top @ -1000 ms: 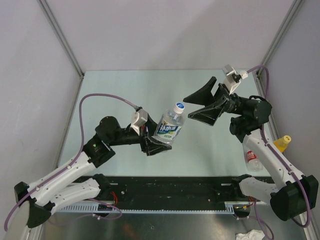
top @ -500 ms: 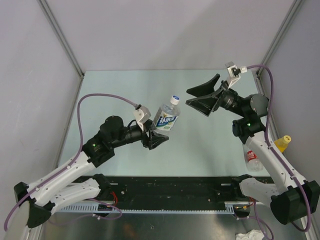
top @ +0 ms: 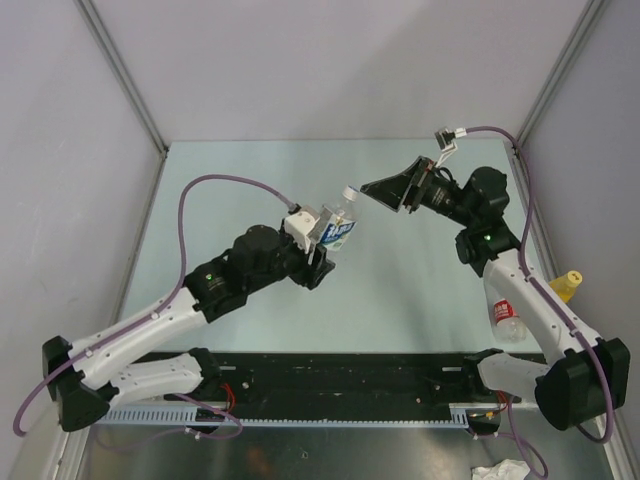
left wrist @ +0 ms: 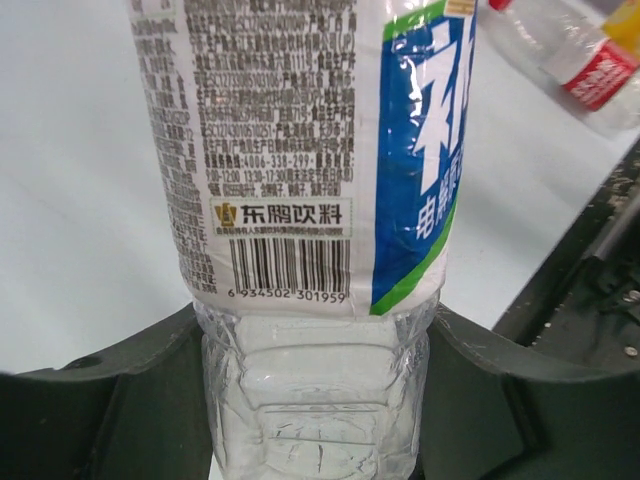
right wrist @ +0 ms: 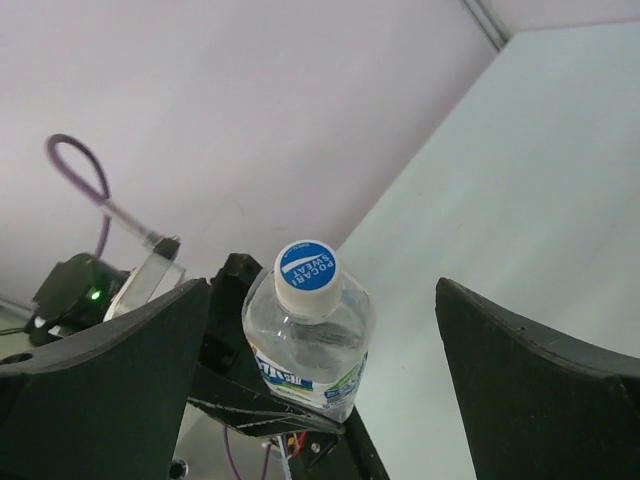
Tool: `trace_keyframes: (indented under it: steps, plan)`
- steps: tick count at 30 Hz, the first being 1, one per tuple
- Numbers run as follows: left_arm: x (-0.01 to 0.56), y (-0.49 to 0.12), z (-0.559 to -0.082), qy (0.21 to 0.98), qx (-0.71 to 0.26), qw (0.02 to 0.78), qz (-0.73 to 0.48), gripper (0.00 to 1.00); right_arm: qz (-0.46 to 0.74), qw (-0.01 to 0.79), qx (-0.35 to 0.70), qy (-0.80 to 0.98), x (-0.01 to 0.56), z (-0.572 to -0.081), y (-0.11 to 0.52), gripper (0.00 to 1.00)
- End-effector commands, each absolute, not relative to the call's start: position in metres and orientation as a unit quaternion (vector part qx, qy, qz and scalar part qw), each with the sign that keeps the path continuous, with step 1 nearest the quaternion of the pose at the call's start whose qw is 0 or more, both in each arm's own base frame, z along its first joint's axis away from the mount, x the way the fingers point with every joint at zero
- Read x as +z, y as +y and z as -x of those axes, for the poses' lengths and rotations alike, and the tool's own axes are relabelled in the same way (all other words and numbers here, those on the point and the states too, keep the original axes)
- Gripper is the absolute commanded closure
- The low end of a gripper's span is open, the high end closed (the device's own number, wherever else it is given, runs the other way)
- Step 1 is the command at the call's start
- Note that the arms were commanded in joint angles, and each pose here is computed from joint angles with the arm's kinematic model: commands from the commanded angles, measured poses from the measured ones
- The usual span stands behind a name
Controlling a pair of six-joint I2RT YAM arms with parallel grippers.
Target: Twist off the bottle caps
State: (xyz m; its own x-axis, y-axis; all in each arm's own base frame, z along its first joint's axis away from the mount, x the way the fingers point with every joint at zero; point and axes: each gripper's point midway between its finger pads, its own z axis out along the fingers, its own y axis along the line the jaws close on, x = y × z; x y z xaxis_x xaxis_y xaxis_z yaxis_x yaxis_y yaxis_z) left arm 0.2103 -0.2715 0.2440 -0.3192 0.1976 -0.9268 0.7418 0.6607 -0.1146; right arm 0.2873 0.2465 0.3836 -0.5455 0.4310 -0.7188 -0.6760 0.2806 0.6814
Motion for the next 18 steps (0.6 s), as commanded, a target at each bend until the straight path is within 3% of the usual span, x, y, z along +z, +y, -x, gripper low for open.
trace_keyframes:
  steps: [1,10,18]
  plan:
    - [0.250,-0.261,-0.231,0.783,-0.187,0.520,-0.286,0.98,0.072,0.451,0.591,0.665,0.383,-0.300,0.251,0.01]
    - [0.231,-0.263,-0.237,0.812,-0.099,0.499,-0.286,0.99,0.032,0.437,0.560,0.703,0.360,-0.317,0.254,0.01]
    - [0.226,-0.268,-0.237,0.815,-0.082,0.492,-0.294,0.99,0.021,0.433,0.525,0.732,0.344,-0.323,0.262,0.10]
